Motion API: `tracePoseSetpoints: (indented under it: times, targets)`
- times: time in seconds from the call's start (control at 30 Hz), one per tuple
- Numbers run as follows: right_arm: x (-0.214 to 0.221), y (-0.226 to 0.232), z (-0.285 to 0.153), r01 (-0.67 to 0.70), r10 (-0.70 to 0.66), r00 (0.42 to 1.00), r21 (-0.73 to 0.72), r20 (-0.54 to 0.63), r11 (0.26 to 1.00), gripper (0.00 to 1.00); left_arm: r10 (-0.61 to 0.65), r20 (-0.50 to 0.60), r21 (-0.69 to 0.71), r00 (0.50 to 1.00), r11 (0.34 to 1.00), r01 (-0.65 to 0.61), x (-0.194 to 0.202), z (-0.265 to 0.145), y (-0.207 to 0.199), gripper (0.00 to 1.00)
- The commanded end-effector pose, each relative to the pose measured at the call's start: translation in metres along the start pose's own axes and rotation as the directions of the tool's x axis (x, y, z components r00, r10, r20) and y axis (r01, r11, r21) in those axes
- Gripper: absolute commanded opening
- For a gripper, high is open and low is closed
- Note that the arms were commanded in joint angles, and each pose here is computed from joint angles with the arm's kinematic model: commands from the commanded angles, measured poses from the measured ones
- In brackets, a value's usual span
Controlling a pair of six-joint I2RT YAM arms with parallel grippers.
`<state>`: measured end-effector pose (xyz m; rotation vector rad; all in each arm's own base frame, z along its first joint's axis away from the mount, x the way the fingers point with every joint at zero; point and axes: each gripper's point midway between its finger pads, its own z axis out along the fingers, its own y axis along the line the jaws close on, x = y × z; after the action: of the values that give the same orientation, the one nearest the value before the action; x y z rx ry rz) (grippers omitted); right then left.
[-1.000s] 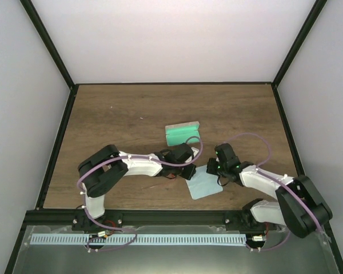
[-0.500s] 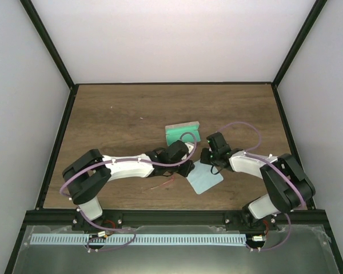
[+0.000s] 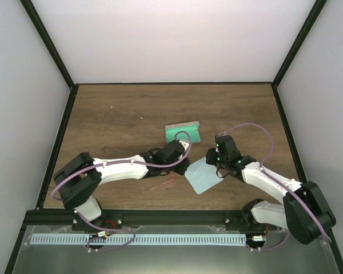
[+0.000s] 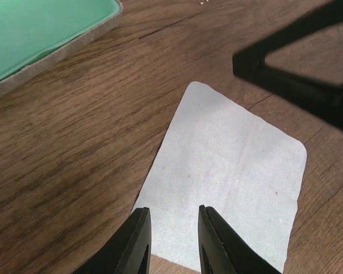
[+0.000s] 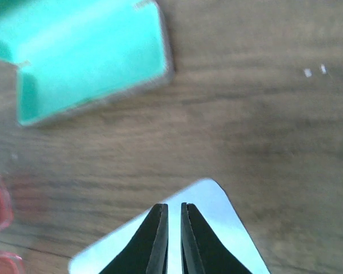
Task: Organize the sunglasses
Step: Move the glasses cleaning cloth to the center of the board.
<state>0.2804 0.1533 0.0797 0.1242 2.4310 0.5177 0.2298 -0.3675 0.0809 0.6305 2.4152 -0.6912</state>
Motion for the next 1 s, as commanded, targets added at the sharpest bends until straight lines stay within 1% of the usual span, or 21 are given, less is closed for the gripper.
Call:
tracePoseSetpoints:
  times: [0.0,0.17,0.3,0.57,0.7,0.8,0.97]
  targets:
    - [0.039,-0.026,0.008,0.018,-0.010,0.995,0.074,-0.103,0.997,0.09,-0.014,0.058,-0.027,0.998,0.999,0.016,-0.012,-0.015,0.007,0.26]
    - [0.051,-0.028,0.022,0.015,-0.005,0.989,0.068,-0.145,0.998,0.09,-0.021,0.098,-0.036,0.995,0.999,0.024,-0.020,-0.027,0.011,0.26]
    - [0.058,-0.030,0.038,0.033,-0.016,0.980,0.083,-0.199,0.996,0.09,-0.027,0.099,-0.041,0.995,0.999,0.031,-0.020,-0.026,0.013,0.26]
    - [0.057,-0.024,0.070,0.064,-0.036,0.961,0.093,-0.274,0.994,0.09,-0.028,0.104,-0.045,0.994,0.998,0.032,-0.021,-0.027,0.014,0.26]
    - [0.052,-0.015,0.079,0.066,-0.044,0.956,0.067,-0.289,0.996,0.09,-0.025,0.111,-0.045,0.994,0.999,0.031,-0.022,-0.029,0.014,0.26]
    - [0.043,-0.010,0.070,0.063,-0.048,0.967,0.055,-0.252,0.996,0.08,-0.023,0.113,-0.048,0.993,0.998,0.029,-0.023,-0.029,0.015,0.27]
    - [0.022,0.000,0.027,0.062,-0.061,0.991,0.008,-0.122,0.998,0.06,-0.023,0.108,-0.050,0.994,0.998,0.028,-0.022,-0.027,0.015,0.27]
